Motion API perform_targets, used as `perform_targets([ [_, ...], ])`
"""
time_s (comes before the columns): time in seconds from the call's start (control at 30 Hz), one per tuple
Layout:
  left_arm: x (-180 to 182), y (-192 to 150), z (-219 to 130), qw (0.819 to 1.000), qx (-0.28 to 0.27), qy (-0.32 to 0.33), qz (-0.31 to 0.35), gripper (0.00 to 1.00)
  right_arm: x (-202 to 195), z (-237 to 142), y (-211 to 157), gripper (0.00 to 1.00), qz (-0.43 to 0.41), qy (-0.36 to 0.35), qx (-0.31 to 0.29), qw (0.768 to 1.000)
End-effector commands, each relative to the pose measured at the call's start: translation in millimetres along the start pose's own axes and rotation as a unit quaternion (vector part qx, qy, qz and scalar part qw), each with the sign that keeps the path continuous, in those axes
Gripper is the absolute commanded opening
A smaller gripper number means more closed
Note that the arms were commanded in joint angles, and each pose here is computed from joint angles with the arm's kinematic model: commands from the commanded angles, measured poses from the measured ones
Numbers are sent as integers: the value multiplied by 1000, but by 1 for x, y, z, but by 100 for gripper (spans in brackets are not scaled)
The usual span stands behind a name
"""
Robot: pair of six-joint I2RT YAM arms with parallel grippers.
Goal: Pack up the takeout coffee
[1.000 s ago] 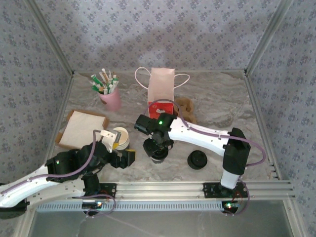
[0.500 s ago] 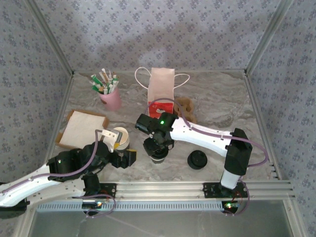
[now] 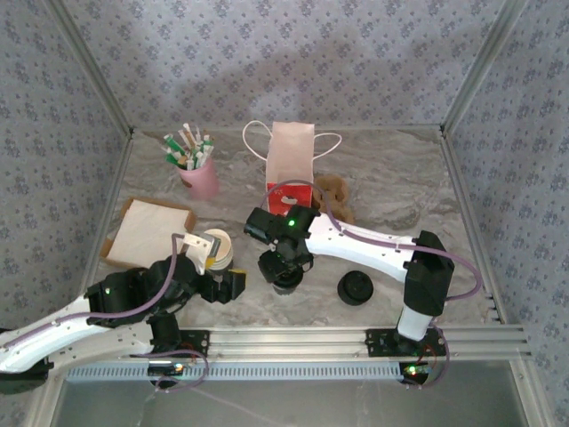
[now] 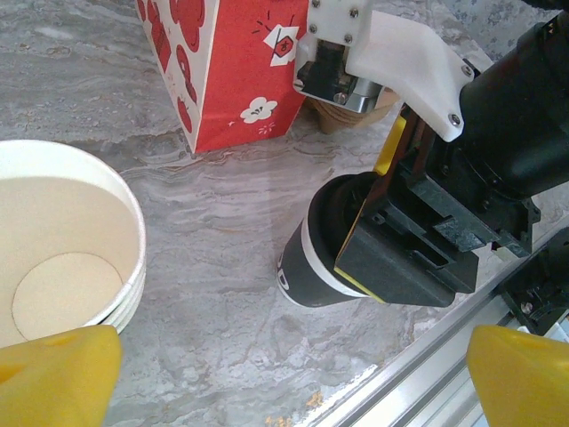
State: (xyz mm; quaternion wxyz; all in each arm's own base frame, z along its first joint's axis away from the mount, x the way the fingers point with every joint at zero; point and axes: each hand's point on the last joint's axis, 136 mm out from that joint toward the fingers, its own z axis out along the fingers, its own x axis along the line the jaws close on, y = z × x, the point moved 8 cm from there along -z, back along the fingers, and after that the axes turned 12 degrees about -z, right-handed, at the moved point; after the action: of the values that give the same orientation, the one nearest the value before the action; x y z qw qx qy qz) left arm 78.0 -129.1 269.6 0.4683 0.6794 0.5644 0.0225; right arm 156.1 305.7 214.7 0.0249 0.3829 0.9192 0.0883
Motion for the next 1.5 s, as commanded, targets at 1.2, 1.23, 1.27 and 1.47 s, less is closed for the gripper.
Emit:
perform_targets([
  [1.2, -8, 1, 6, 1000, 5, -10, 10, 99, 4, 32, -18, 73, -4, -6, 49, 999],
  [1.23, -8, 1, 6, 1000, 5, -10, 9, 100, 4, 34, -19, 73, -2, -5, 51, 999],
  [1.27, -8, 1, 6, 1000, 5, -10, 9, 99, 4, 36, -20, 73, -1, -4, 54, 999],
  [1.47, -8, 0, 6, 1000, 6, -10, 8, 99, 4, 55, -33, 73, 4, -17, 76, 997],
])
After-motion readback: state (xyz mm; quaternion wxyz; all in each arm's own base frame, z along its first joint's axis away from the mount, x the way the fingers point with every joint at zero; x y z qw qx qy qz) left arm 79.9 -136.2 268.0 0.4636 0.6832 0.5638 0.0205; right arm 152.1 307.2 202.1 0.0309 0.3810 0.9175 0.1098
